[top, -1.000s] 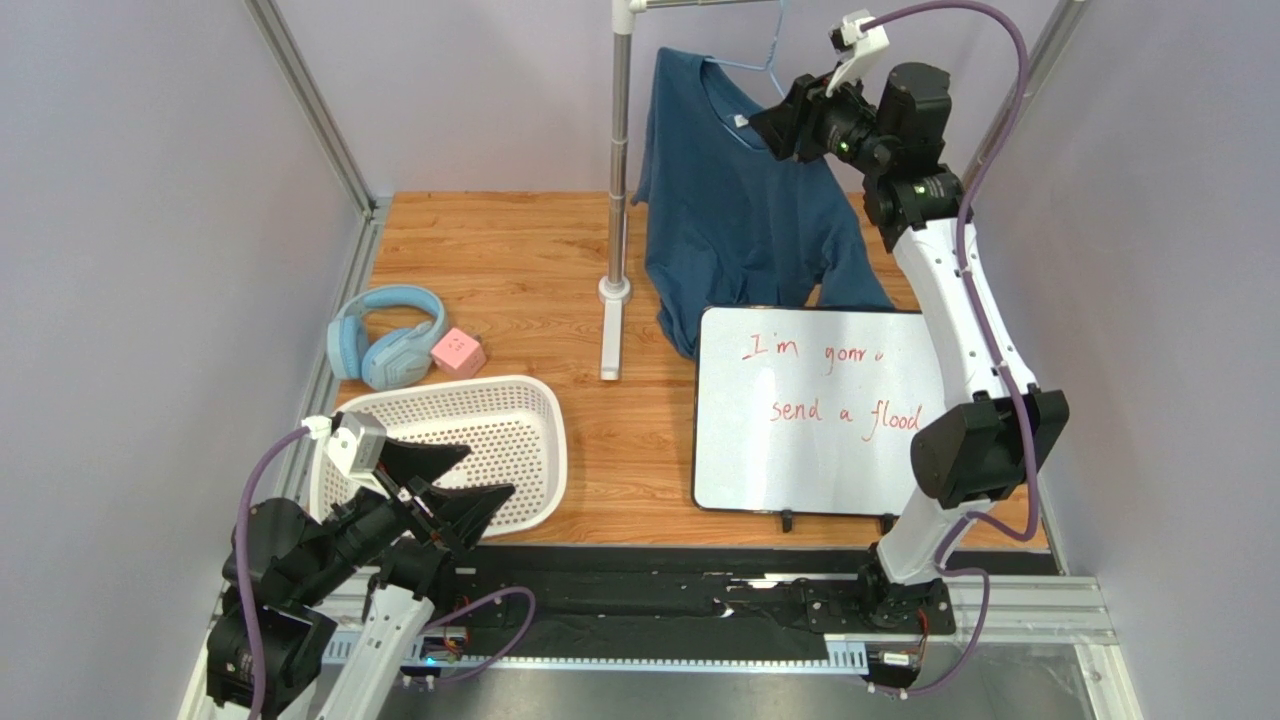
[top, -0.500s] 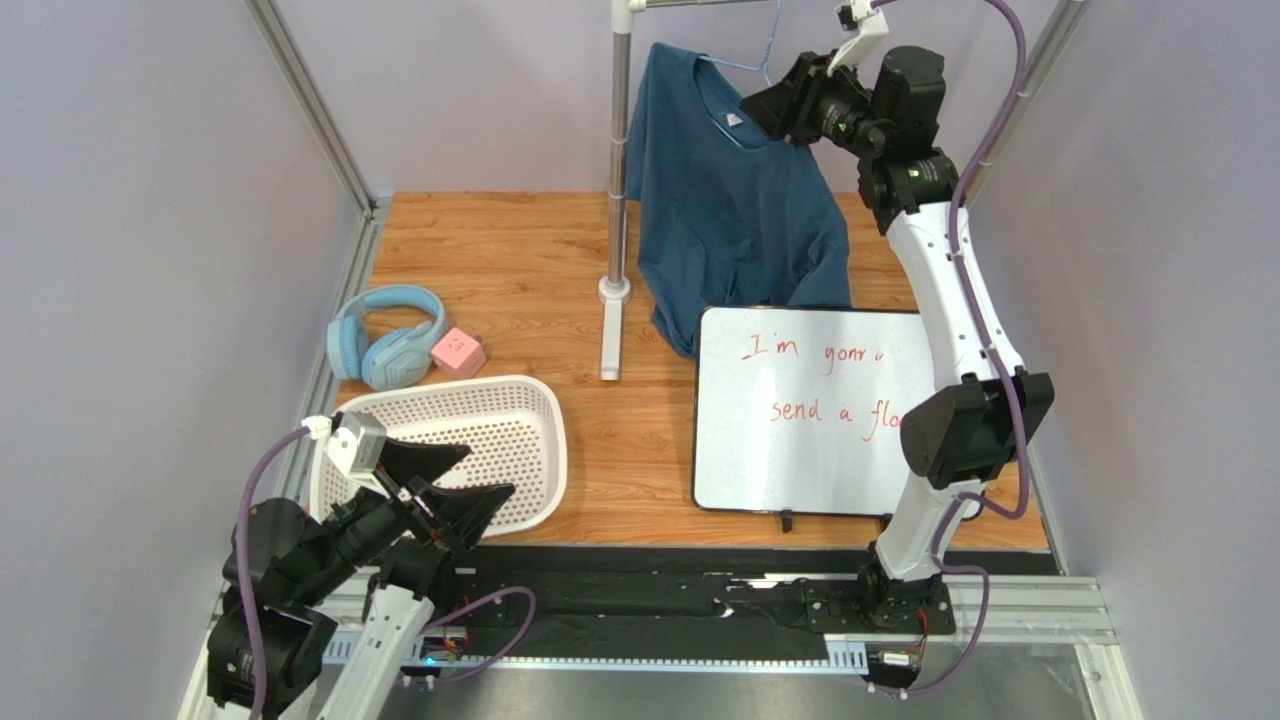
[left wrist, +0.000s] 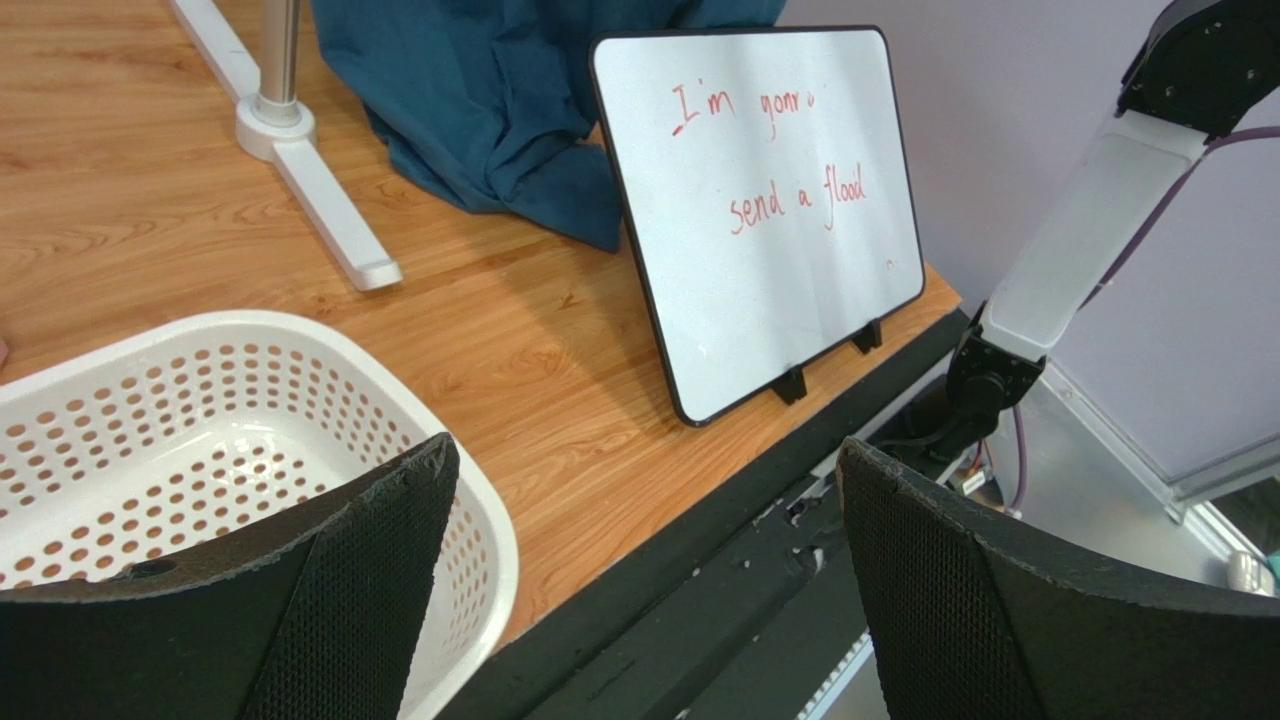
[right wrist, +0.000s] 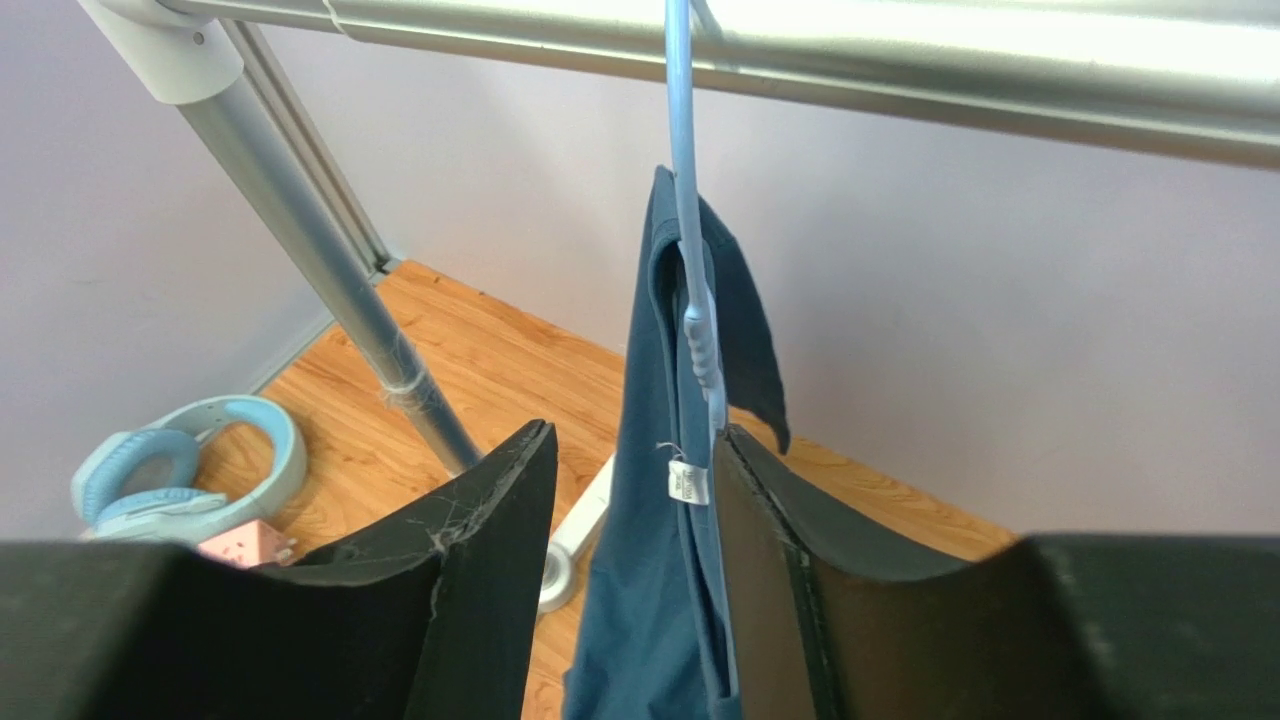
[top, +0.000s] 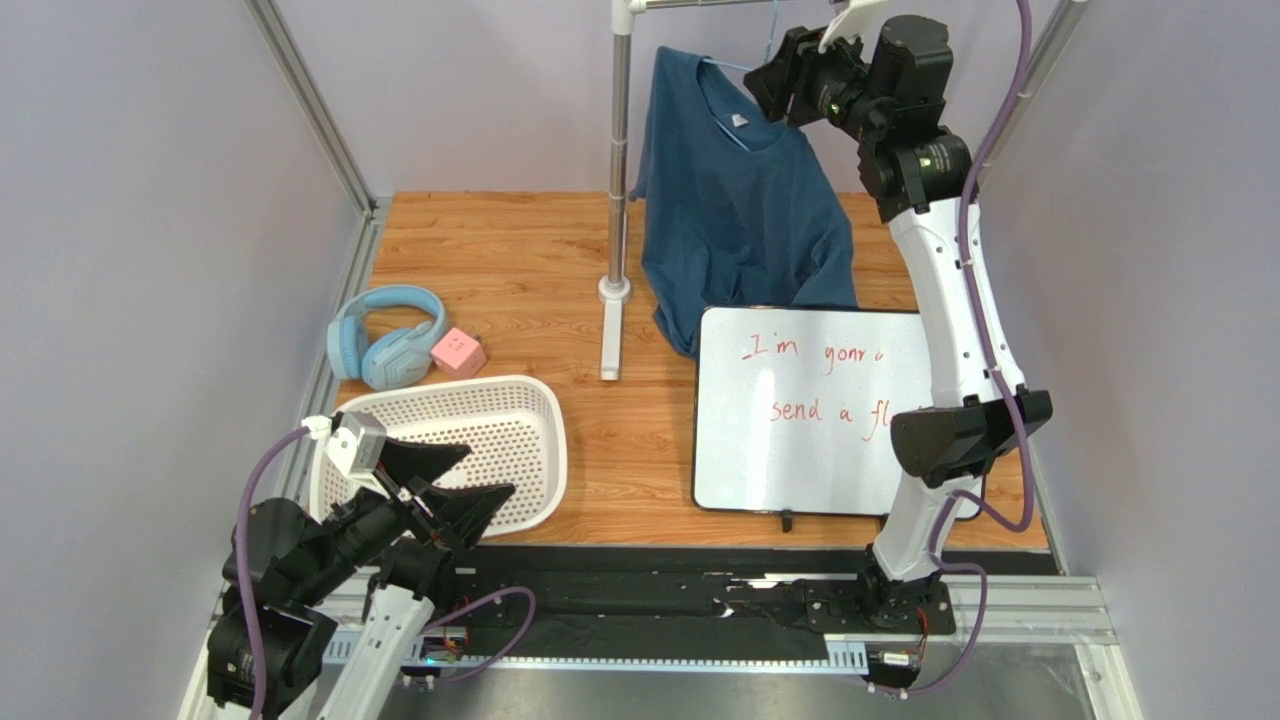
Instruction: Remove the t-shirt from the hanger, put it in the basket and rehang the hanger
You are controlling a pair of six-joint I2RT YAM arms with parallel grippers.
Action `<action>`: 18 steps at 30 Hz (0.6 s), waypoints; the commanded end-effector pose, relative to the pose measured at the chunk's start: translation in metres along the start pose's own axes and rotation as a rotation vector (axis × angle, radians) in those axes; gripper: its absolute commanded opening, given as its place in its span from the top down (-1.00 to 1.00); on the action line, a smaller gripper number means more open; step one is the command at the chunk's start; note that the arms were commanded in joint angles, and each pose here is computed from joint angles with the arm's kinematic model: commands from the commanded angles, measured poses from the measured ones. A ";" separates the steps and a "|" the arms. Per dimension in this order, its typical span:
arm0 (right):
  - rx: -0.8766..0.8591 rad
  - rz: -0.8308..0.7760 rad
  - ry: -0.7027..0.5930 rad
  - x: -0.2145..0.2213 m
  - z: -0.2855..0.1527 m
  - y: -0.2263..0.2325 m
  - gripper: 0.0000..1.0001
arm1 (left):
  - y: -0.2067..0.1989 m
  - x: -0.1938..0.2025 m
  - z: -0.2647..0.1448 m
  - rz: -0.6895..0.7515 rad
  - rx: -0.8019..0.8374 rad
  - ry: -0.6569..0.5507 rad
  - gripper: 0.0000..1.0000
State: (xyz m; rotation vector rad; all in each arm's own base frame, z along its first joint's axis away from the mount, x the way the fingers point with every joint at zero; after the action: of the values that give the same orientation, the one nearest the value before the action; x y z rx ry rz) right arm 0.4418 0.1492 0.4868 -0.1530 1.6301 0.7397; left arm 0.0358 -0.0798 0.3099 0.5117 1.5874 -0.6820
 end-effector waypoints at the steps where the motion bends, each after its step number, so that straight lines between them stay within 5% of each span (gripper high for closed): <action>1: 0.033 -0.103 0.022 0.003 0.004 -0.002 0.07 | -0.001 -0.004 0.000 0.030 0.014 -0.025 -0.99; 11: 0.120 -0.216 0.031 0.014 0.016 0.001 0.04 | -0.001 -0.004 0.000 0.032 0.014 -0.023 -0.99; 18: 0.200 -0.207 -0.009 -0.002 -0.019 0.005 -0.24 | -0.001 -0.003 0.001 0.030 0.018 -0.019 -0.99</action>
State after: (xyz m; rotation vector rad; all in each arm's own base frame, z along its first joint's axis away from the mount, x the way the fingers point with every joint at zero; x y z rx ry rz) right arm 0.4536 0.1648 0.4515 -0.2206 1.7324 0.4857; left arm 0.0354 -0.0803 0.3101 0.5185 1.5843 -0.6847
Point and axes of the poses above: each gripper's point midway between its finger pads, its own z axis out along the fingers, its own y axis along the line the jaws close on, x = y × z, the point moved 6 cm from there along -z, back along the fingers, and after that the axes turned 15 degrees about z, right-handed, at the moved point
